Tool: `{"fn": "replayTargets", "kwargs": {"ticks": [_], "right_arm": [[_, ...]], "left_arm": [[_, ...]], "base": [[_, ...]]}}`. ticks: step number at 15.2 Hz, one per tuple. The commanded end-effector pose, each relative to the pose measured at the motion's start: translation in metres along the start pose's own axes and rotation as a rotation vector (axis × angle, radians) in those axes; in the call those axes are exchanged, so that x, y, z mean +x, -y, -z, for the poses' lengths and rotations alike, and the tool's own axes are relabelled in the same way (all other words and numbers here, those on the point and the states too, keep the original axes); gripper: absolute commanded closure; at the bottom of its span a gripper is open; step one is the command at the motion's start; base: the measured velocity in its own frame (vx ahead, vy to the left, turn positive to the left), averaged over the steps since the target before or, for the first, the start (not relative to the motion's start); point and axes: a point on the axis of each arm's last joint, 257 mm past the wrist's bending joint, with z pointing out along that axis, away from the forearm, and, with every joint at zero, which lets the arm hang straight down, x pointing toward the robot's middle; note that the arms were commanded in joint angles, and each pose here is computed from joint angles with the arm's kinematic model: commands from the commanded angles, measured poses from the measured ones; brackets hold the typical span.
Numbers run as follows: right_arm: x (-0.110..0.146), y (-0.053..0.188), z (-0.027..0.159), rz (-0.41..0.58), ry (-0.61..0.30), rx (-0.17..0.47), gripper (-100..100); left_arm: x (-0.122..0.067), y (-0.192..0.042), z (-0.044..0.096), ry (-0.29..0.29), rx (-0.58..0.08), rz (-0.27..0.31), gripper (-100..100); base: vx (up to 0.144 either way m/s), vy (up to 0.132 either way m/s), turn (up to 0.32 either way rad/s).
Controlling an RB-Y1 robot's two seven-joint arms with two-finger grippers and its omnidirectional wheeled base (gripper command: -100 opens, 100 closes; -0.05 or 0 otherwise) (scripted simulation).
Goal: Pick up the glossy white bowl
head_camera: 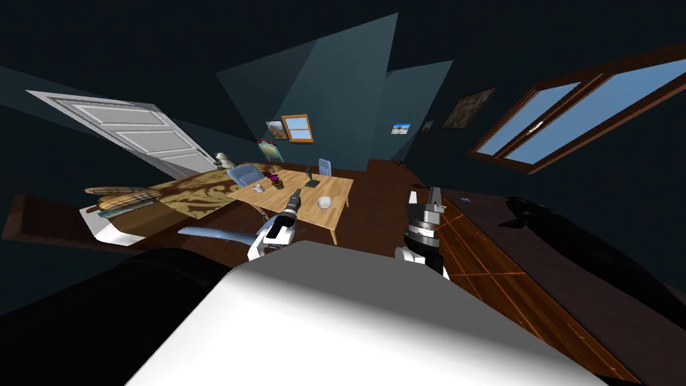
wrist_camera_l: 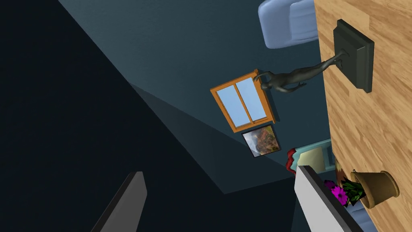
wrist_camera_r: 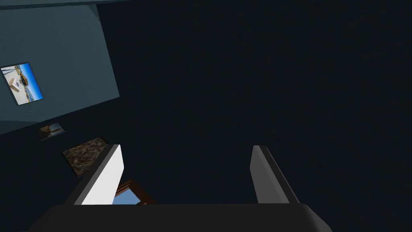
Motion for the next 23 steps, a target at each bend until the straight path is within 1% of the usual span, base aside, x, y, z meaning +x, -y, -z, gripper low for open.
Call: {"fn": "replayTargets", "kwargs": {"ticks": [1,2,4,5,7,8,9,10,11,13,14,16,17,18,19,20,21,23], "right_arm": [[0.0,0.0,0.0,0.0,0.0,0.0,0],[0.0,0.0,0.0,0.0,0.0,0.0,0],[0.0,0.0,0.0,0.0,0.0,0.0,0],[0.0,0.0,0.0,0.0,0.0,0.0,0],[0.0,0.0,0.0,0.0,0.0,0.0,0],[0.0,0.0,0.0,0.0,0.0,0.0,0],[0.0,0.0,0.0,0.0,0.0,0.0,0],[0.0,0.0,0.0,0.0,0.0,0.0,0],[0.0,0.0,0.0,0.0,0.0,0.0,0],[0.0,0.0,0.0,0.0,0.0,0.0,0],[0.0,0.0,0.0,0.0,0.0,0.0,0],[0.0,0.0,0.0,0.0,0.0,0.0,0],[0.0,0.0,0.0,0.0,0.0,0.0,0],[0.0,0.0,0.0,0.0,0.0,0.0,0],[0.0,0.0,0.0,0.0,0.0,0.0,0],[0.0,0.0,0.0,0.0,0.0,0.0,0],[0.0,0.0,0.0,0.0,0.0,0.0,0],[0.0,0.0,0.0,0.0,0.0,0.0,0]], "left_arm": [[-0.003,-0.011,-0.002,0.006,-0.039,0.001,-100],[-0.016,-0.025,-0.002,0.026,-0.082,0.005,-100],[-0.016,-0.032,-0.002,0.025,-0.106,0.005,-100],[-0.03,-0.046,-0.002,0.048,-0.148,0.01,-100],[-0.029,-0.053,-0.001,0.047,-0.174,0.011,-100],[-0.043,-0.068,0.001,0.072,-0.219,0.019,-100],[-0.043,-0.073,0.002,0.071,-0.24,0.02,-100],[-0.043,-0.074,0.002,0.071,-0.244,0.02,-100],[-0.057,-0.089,0.005,0.097,-0.288,0.03,-100],[-0.057,-0.095,0.007,0.097,-0.315,0.032,-100],[-0.071,-0.109,0.01,0.124,-0.353,0.044,-100],[-0.071,-0.116,0.013,0.124,-0.384,0.046,-100],[-0.071,-0.117,0.013,0.124,-0.386,0.046,-100],[-0.084,-0.133,0.019,0.152,-0.436,0.062,-100],[-0.084,-0.137,0.021,0.151,-0.456,0.064,-100],[-0.084,-0.137,0.021,0.151,-0.457,0.064,-100],[-0.097,-0.152,0.028,0.18,-0.502,0.082,-100],[-0.096,-0.158,0.031,0.18,-0.528,0.084,-100]], "base": [[-0.016,-0.016,-0.069],[-0.021,-0.023,-0.193],[-0.023,-0.019,-0.171],[-0.023,-0.024,-0.19],[-0.021,-0.022,-0.168],[-0.016,-0.024,-0.19],[-0.018,-0.026,-0.241],[-0.014,-0.018,-0.119],[-0.018,-0.026,-0.23],[-0.017,-0.021,-0.184],[-0.012,-0.025,-0.212],[-0.013,-0.019,-0.162],[-0.005,-0.006,0.0],[-0.007,-0.016,-0.182],[-0.009,-0.017,-0.264],[-0.008,-0.009,-0.132],[-0.008,-0.015,-0.232],[-0.006,-0.01,-0.171]]}}
